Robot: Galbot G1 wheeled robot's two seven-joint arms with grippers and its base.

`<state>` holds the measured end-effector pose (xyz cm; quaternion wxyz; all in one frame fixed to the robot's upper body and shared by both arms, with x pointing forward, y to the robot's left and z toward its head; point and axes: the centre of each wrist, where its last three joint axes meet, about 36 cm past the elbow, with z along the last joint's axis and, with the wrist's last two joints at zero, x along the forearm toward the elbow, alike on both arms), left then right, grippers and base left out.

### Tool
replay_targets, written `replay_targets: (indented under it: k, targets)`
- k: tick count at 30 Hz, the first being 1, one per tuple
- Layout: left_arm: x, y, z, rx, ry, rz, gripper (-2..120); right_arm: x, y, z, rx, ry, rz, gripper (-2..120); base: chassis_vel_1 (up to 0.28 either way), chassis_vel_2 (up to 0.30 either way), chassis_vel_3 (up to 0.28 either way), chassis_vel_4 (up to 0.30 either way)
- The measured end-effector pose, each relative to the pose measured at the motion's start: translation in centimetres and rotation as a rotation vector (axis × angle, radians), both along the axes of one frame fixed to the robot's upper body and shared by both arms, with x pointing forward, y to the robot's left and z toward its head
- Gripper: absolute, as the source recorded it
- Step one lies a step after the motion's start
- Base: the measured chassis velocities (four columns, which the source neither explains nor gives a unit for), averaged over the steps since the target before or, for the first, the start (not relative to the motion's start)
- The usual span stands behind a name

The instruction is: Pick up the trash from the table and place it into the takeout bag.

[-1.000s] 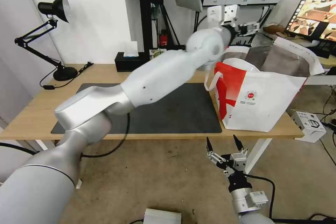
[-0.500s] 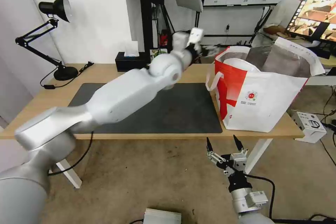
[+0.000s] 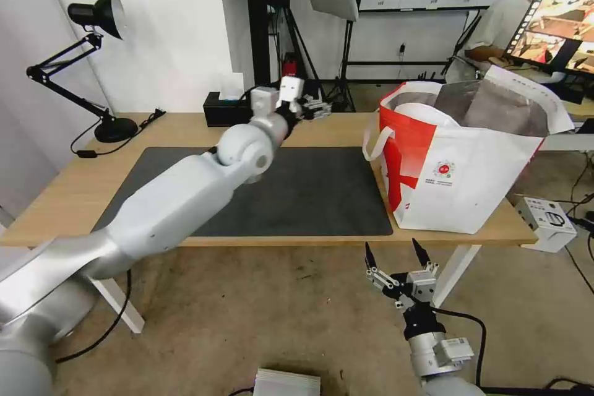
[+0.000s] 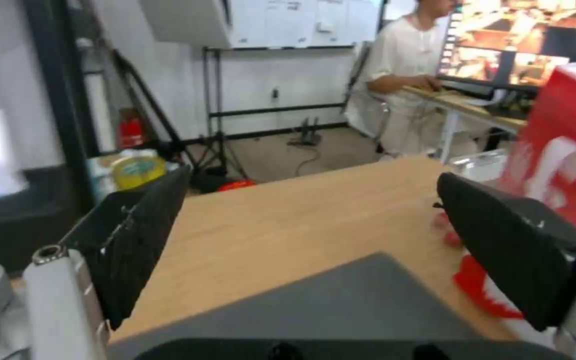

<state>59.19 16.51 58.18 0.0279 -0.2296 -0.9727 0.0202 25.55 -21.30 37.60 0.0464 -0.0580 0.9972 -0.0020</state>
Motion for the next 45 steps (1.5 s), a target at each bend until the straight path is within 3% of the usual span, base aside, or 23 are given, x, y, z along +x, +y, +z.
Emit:
replay_targets:
  k: [10, 15, 20, 30, 45]
  targets:
    - [-5.4, 5.9, -4.2, -0.013, 0.017, 0.093, 100, 0.0, 0.0, 0.0, 0.0, 0.0, 0.0, 100, 0.0, 0.0, 0.0, 0.0]
    - [-7.8, 8.3, -4.9, -0.006, -0.008, 0.128, 100, 0.0, 0.0, 0.0, 0.0, 0.0, 0.0, 100, 0.0, 0.0, 0.0, 0.0]
    - [-12.7, 10.7, -7.3, -0.021, -0.01, 0.168, 100, 0.0, 0.0, 0.0, 0.0, 0.0, 0.0, 100, 0.0, 0.0, 0.0, 0.0]
    - [-17.5, 10.2, -10.3, -0.001, -0.045, 0.224, 100, 0.0, 0.0, 0.0, 0.0, 0.0, 0.0, 100, 0.0, 0.0, 0.0, 0.0]
    - [-25.2, 10.1, -12.8, 0.061, -0.069, 0.269, 100, 0.0, 0.0, 0.0, 0.0, 0.0, 0.0, 100, 0.0, 0.0, 0.0, 0.0]
